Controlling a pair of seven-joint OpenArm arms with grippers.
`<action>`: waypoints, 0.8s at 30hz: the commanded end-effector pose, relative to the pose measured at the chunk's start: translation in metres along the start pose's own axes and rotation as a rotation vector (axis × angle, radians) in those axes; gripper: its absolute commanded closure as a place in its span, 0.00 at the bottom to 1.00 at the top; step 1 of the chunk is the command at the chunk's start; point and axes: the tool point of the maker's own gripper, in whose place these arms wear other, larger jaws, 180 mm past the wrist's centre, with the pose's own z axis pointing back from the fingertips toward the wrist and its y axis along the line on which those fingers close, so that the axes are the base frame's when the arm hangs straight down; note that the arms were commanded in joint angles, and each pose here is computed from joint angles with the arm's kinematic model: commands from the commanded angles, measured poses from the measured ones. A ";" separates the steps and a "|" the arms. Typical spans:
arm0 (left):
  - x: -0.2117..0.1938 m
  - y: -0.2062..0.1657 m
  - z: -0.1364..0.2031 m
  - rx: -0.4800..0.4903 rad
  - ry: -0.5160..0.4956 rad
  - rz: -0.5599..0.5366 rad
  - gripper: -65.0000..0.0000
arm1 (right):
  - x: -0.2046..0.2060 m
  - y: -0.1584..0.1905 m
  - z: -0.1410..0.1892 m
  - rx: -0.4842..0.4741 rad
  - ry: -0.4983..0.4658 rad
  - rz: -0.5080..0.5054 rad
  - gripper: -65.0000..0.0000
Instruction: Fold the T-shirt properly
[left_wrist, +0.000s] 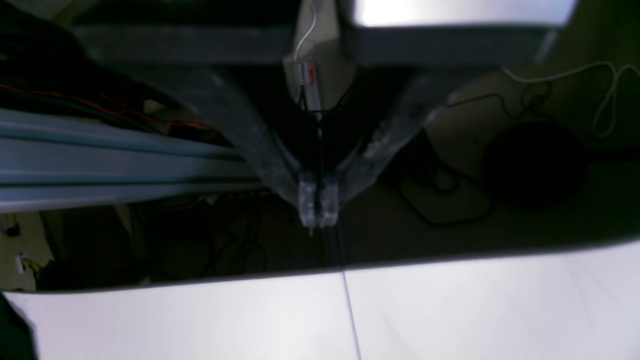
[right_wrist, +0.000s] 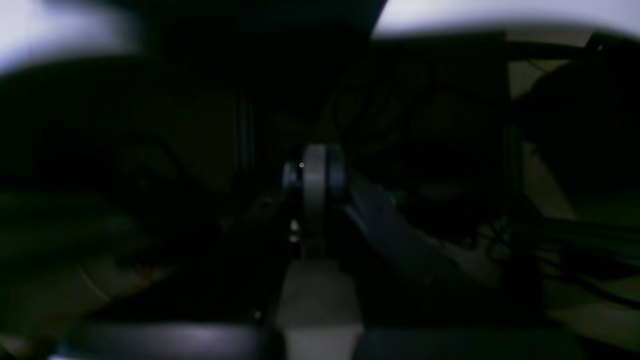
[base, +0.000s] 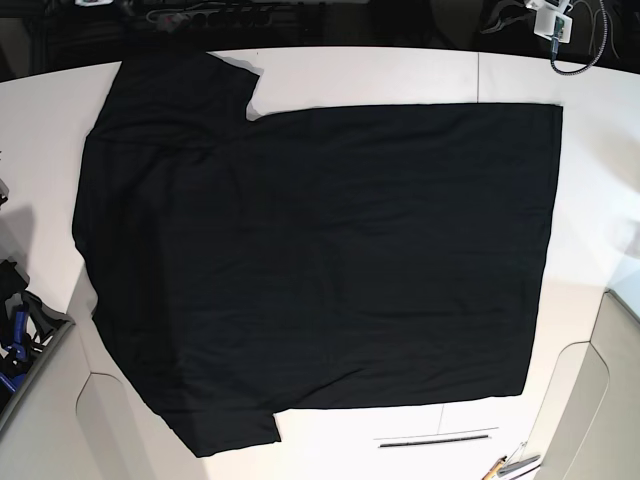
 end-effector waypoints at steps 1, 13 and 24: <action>0.008 -0.006 0.005 -0.030 -0.026 -0.006 1.00 | 0.010 -0.005 0.004 0.009 -0.021 -0.019 1.00; 0.018 -0.002 -0.013 -0.045 0.010 -0.020 1.00 | 0.129 -0.056 -0.010 0.077 -0.420 -0.533 1.00; 0.033 0.000 -0.029 -0.061 0.015 -0.026 1.00 | 0.166 -0.064 -0.034 -0.019 -0.488 -0.320 1.00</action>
